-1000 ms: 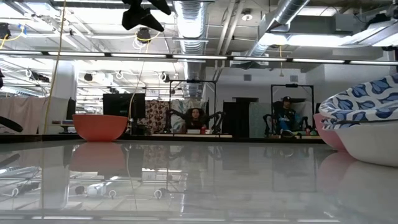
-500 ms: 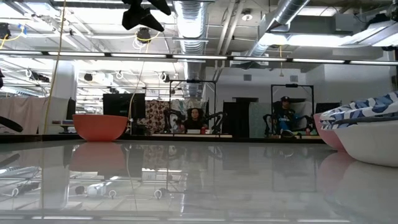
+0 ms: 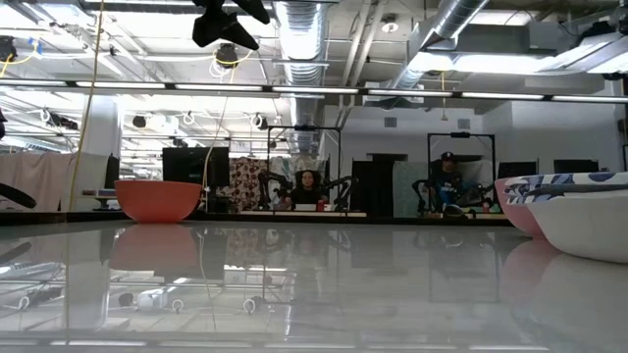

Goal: Nest bowls inside each other by size order
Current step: Stack the left blue bowl on top of the right blue bowl

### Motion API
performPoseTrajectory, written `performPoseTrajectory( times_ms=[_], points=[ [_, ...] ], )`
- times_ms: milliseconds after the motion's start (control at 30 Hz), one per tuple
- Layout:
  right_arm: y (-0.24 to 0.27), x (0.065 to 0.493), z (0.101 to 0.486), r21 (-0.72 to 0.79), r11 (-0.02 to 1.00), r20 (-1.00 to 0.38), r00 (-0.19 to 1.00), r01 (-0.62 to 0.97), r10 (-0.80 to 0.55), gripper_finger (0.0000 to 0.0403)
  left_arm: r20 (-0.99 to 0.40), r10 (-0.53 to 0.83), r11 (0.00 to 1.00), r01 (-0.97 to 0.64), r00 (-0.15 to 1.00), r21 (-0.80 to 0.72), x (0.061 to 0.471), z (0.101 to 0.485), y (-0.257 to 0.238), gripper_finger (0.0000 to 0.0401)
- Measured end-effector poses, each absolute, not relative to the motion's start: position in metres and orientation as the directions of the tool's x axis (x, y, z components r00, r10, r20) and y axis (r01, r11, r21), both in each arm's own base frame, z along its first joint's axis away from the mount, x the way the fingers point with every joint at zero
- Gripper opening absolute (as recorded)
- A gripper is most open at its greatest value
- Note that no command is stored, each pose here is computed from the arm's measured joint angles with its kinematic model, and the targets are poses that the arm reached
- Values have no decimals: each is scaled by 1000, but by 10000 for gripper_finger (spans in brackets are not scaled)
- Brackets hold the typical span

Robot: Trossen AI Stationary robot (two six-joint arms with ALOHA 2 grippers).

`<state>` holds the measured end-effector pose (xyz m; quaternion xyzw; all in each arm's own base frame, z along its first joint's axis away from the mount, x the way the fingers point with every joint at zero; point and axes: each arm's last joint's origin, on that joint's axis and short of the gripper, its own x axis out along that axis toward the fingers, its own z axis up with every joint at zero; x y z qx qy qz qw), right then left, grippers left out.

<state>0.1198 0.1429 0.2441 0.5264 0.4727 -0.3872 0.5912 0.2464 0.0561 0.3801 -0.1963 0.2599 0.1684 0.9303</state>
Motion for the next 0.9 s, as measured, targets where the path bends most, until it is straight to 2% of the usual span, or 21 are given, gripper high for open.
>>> performPoseTrajectory(
  times_ms=[100,200,367,467,700,900],
  points=[
    [143,121,245,299,148,-954,301,943,10,198,-551,148,889,-354,822,-289,247,380,54,245],
    [143,124,246,358,175,-931,366,917,-15,195,-555,-16,927,-196,832,-320,246,379,49,245],
    [145,129,248,445,234,-882,468,864,-51,195,-616,-260,914,-16,744,-405,240,370,34,245],
    [144,131,248,453,248,-876,479,856,-56,194,-700,-301,914,-14,648,-406,232,361,24,245],
    [143,132,248,449,267,-876,479,853,-59,194,-854,-392,911,13,343,-413,206,345,-5,245],
    [141,134,248,448,259,-876,478,856,-66,194,-873,-427,904,128,235,-408,198,343,-31,245]
  ],
)
